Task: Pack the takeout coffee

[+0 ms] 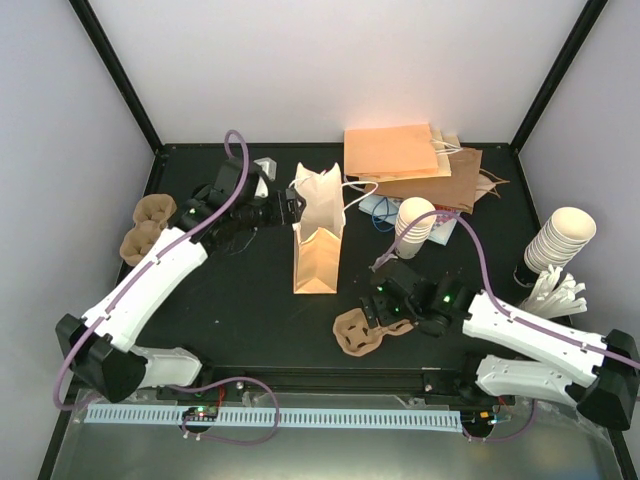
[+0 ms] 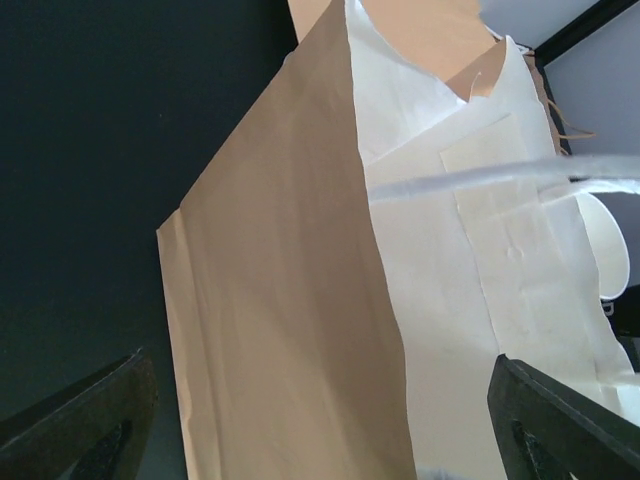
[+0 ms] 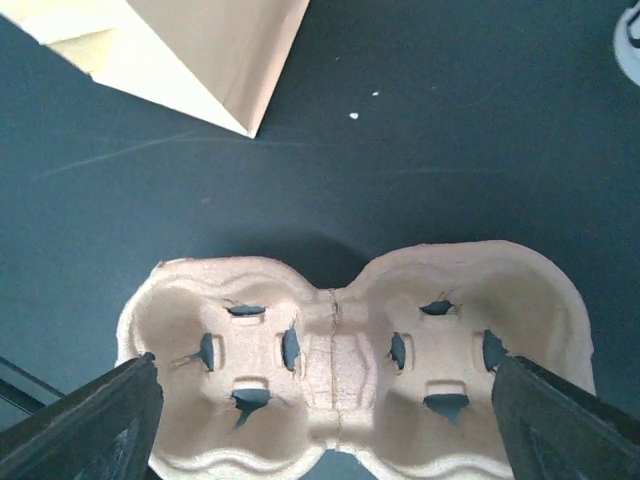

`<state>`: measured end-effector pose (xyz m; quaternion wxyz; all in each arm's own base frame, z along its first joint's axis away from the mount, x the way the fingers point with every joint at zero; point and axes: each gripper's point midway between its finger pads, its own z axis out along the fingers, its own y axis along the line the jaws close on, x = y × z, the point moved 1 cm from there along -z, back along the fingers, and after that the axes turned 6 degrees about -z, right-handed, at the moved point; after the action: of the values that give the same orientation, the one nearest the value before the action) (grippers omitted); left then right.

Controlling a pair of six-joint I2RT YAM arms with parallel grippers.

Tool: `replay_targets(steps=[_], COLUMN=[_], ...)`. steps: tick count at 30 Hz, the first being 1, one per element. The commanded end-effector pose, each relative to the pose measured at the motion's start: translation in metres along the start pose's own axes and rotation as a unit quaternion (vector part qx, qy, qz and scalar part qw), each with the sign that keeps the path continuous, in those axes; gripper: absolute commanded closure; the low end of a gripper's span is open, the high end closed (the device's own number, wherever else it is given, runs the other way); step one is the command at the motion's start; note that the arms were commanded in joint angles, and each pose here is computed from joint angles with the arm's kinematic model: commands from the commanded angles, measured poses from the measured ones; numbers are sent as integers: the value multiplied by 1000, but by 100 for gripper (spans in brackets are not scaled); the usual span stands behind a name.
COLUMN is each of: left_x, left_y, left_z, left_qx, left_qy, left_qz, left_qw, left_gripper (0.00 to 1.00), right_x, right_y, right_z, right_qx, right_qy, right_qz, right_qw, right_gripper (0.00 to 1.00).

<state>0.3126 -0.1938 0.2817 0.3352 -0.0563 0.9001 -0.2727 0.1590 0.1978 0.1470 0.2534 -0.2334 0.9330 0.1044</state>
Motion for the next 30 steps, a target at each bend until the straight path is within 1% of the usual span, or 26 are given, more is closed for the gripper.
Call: replay_targets(steps=[1, 4, 7, 11, 13, 15, 18, 21, 25, 30], left_x=[-10, -10, -11, -13, -14, -15, -16, -17, -17, -18], left_y=[-3, 0, 0, 2, 3, 4, 5, 6, 7, 7], left_z=[2, 10, 14, 20, 21, 21, 18, 14, 10, 7], left_qx=[-18, -27, -29, -35, -40, -44, -48, -51, -53, -54], left_qy=[3, 5, 1, 0, 0, -3, -8, -12, -14, -16], left_qz=[-3, -9, -11, -9, -7, -4, 2, 8, 15, 18], left_qw=[1000, 1000, 1000, 999, 999, 999, 999, 999, 998, 998], left_gripper=[9, 12, 17, 18, 18, 19, 19, 20, 20, 21], right_x=[6, 15, 24, 35, 40, 46, 51, 55, 57, 55], right_y=[11, 10, 9, 11, 11, 12, 11, 8, 4, 6], right_z=[16, 32, 43, 54, 59, 65, 71, 76, 81, 85], right_qx=[-22, -8, 2, -3, -3, -1, 5, 21, 36, 34], right_qy=[15, 47, 68, 84, 89, 96, 103, 110, 115, 113], right_qz=[-9, -19, -23, -21, -19, -19, -21, -26, -30, -32], right_qw=[1000, 999, 997, 996, 996, 995, 994, 993, 992, 992], right_gripper=[10, 17, 21, 25, 26, 30, 33, 34, 39, 49])
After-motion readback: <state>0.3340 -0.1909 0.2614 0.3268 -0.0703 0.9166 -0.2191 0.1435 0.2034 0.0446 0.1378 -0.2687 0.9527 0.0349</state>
